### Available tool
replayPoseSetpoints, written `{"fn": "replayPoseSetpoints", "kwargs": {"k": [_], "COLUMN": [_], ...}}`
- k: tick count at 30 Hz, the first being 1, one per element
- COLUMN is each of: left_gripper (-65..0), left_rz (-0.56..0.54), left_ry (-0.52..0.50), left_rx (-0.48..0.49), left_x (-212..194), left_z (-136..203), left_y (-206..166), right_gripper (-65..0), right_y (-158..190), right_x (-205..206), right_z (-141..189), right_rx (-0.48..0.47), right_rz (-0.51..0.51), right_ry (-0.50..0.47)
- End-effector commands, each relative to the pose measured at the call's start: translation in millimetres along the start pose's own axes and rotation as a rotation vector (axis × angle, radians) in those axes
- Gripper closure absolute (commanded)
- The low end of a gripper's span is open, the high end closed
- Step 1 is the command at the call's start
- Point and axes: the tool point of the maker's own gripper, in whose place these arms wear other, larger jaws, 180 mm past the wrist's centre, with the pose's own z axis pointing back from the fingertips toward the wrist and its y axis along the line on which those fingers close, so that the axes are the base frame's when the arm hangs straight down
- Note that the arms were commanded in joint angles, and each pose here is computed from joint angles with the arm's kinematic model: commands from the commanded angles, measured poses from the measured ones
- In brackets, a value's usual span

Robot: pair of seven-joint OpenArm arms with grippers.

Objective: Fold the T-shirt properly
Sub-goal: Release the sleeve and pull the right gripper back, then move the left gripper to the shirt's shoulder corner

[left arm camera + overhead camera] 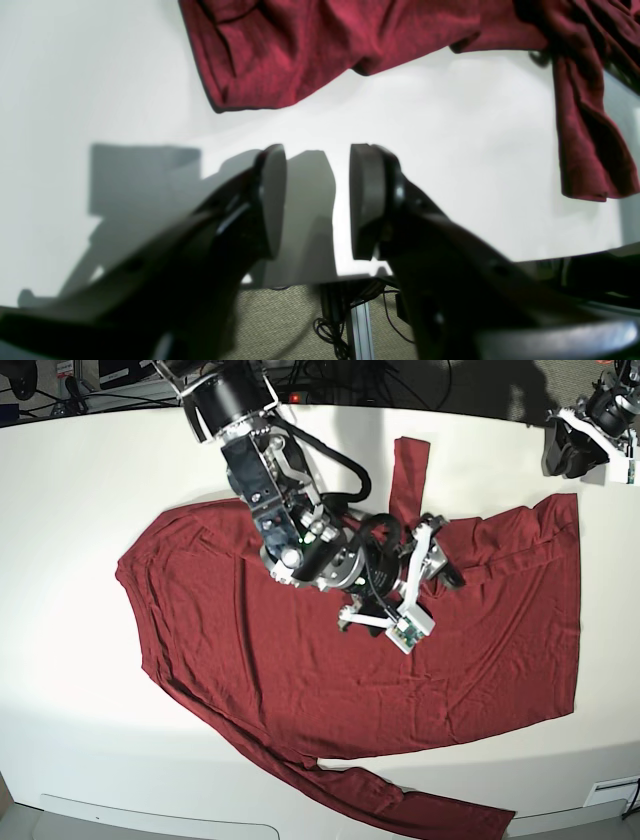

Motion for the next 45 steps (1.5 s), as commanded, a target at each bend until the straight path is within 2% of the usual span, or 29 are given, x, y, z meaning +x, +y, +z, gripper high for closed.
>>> {"fn": "replayPoseSetpoints", "kwargs": {"k": [1,8,12,18,22,27,32,36,40,45], "left_gripper": [-20.7,-20.7,-20.7,-20.6,-20.6,-20.7,-20.7,-20.7,-20.6,-20.7], "left_rz": [-0.022,-0.022,-0.015,0.045,0.055,0.049,-0.074,-0.154,-0.240,-0.259], "left_ry": [-0.036,-0.036,-0.027,-0.018,0.006,0.021,0.101,0.149,0.205,0.226], "left_rx": [-0.009,-0.009,-0.018,-0.130,-0.220,-0.318,-0.387,-0.429,-0.446,-0.478], "left_x": [12.9,12.7,8.1,-3.2,-13.0,-22.6,-41.8,-55.3,-71.9,-80.2], "left_z": [3.0,3.1,2.3,-8.5,-19.4,-29.2,-40.9,-44.9,-44.9,-43.6], "left_y": [0.4,0.3,-3.8,-39.0,-70.2,-106.5,-136.0,-153.1,-160.9,-172.3], "right_gripper": [-36.8,-36.7,-36.6,-36.6,-36.6,-36.6,-36.6,-36.6,-36.6,-36.6], "right_y": [0.3,-6.2,-24.1,-66.1,-101.9,-139.5,-169.2,-181.0,-191.1,-196.0], "right_x": [25.0,25.4,6.6,-30.8,-40.2,-37.4,-32.4,-29.2,-19.7,-16.1], "right_z": [-0.1,12.6,27.9,58.8,84.8,119.6,154.5,176.2,192.3,199.8], "right_rx": [0.008,-0.017,-0.056,-0.139,-0.225,-0.300,-0.357,-0.361,-0.379,-0.391], "right_rz": [0.021,0.077,0.118,0.155,0.144,0.058,-0.002,-0.032,-0.076,-0.099], "right_ry": [-0.064,-0.006,0.073,0.197,0.232,0.197,0.161,0.144,0.087,0.062]}}
